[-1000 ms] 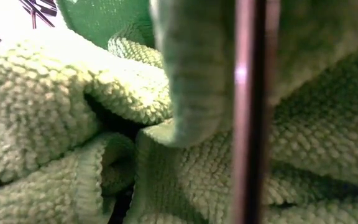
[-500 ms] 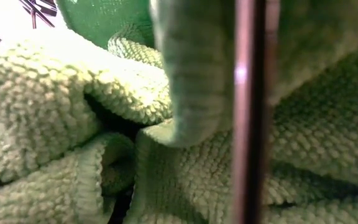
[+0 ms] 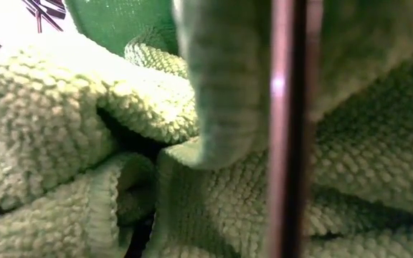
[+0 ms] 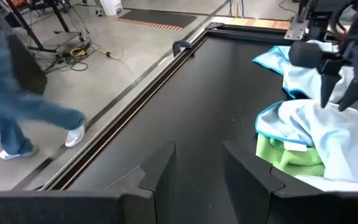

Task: Sort microfiber towel by color & place in baskets
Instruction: Put the white microfiber cloth into the left wire basket

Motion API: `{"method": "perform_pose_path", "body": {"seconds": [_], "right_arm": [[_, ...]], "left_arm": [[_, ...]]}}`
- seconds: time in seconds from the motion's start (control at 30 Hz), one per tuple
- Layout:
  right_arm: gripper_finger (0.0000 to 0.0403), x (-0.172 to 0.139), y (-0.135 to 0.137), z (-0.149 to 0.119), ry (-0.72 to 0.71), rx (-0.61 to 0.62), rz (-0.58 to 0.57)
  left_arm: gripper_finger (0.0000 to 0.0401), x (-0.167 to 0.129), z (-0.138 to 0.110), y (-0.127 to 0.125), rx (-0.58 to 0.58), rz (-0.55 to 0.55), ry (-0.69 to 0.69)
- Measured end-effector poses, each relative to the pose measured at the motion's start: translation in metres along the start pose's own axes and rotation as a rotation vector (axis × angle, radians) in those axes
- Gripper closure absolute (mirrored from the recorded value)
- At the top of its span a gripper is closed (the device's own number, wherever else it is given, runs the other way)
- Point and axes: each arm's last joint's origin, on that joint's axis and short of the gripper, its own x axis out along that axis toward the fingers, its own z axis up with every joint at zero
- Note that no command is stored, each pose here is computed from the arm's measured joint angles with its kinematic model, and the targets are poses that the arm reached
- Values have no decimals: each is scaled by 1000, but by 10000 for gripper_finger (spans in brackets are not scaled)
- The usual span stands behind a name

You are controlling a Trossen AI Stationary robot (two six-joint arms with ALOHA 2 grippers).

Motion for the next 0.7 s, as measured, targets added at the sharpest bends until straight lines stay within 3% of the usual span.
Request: {"method": "perform_pose_path", "body": {"seconds": [0.7], "right_arm": [[280, 55, -17, -3, 151, 29, 22]], "left_arm": [[288, 5, -1, -7, 47, 6, 18]]}}
